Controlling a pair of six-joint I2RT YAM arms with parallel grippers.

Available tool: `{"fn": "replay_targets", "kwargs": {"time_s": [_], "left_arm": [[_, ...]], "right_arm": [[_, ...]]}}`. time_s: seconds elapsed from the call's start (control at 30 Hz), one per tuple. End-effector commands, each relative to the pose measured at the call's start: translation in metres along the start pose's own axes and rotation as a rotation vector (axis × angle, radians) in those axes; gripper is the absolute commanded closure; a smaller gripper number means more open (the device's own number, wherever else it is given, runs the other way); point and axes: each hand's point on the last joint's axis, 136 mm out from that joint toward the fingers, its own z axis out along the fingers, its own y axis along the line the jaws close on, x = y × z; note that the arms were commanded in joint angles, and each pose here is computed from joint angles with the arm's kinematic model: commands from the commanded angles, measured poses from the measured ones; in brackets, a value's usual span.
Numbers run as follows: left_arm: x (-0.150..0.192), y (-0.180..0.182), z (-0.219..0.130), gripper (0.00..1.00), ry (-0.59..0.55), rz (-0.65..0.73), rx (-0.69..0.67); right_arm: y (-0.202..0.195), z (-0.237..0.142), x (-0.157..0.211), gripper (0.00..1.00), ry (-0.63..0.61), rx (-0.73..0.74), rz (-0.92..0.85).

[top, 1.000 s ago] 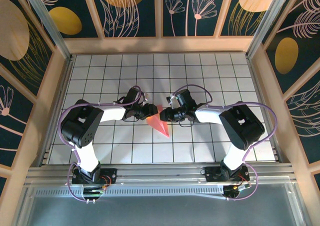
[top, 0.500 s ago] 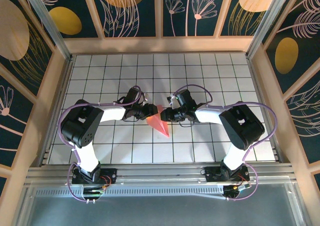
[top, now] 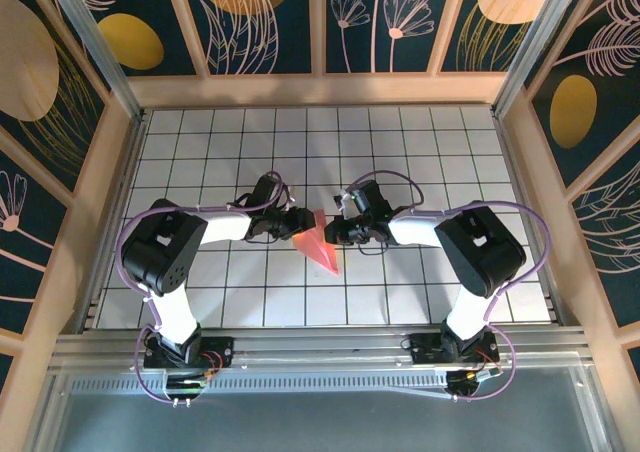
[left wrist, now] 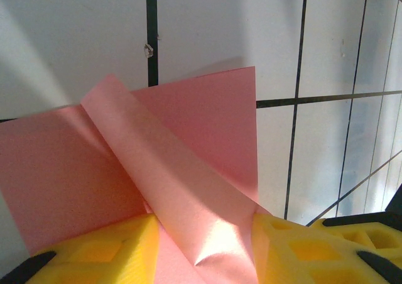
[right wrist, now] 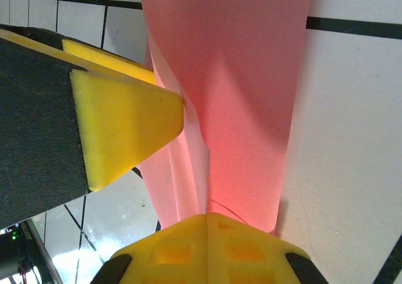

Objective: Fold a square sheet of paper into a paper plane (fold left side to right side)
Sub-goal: Fourth fold the wing at the center of the table.

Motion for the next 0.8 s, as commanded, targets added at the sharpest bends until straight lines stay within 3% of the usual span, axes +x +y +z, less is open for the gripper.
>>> {"fn": "replay_targets", "kwargs": {"time_s": [0.0,0.77], "left_arm": [[0.005,0.021,0.003,0.57,0.003,-0.013,-0.083],[0.004,0.021,0.003,0.57,0.004,-0.014,-0.084]], "right_arm": [[-0.004,0.000,-0.009,1.00,-0.009,0.030,-0.005],[-0.023,0.004,-0.008,1.00,0.003,0.118,0.008]]}}
